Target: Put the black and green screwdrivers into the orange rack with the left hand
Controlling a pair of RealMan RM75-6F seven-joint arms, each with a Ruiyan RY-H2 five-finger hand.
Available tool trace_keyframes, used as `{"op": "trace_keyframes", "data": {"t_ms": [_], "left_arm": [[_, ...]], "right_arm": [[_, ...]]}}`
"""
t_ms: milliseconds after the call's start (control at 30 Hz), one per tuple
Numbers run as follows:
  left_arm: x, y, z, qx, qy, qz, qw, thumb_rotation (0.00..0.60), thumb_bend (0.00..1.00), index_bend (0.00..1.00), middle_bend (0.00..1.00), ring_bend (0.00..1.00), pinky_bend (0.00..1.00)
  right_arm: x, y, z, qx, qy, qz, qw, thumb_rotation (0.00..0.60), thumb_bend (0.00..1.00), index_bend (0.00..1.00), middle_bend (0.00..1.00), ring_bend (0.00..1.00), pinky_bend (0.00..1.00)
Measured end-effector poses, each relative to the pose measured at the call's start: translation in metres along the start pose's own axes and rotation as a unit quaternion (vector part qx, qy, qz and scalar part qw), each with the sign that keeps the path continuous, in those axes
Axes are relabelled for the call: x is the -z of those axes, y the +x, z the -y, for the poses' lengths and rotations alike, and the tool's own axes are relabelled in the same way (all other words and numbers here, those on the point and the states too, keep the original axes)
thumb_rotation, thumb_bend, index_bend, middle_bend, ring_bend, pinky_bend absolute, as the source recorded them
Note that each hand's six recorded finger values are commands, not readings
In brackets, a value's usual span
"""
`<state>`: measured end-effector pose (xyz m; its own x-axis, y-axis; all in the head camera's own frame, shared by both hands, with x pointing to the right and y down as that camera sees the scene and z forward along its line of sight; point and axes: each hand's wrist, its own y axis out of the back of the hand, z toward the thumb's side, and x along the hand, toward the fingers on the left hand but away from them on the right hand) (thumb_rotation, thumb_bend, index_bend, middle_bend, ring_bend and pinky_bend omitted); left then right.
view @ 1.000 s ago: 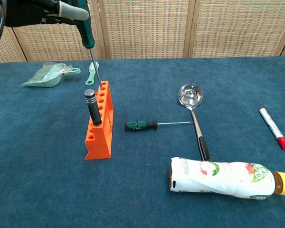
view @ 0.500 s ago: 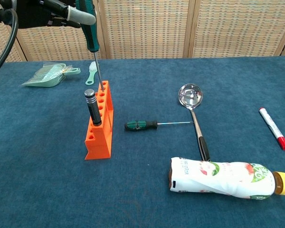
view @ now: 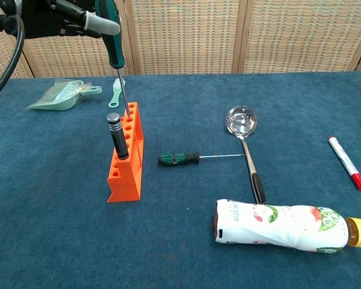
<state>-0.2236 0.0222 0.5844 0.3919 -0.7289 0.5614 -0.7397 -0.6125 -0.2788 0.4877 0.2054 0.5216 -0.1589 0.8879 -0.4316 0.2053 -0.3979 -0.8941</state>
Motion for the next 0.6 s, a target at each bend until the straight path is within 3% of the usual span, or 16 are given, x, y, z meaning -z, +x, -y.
{"op": "trace_keyframes", "data": {"t_ms": [600], "left_arm": [[0.011, 0.006, 0.007, 0.006, 0.007, -0.013, 0.9999, 0.600, 0.46, 0.71, 0.00, 0.00, 0.00]], "right_arm": [[0.001, -0.001, 0.001, -0.003, 0.000, 0.001, 1.0000, 0.600, 0.00, 0.00, 0.00, 0.00, 0.00]]}}
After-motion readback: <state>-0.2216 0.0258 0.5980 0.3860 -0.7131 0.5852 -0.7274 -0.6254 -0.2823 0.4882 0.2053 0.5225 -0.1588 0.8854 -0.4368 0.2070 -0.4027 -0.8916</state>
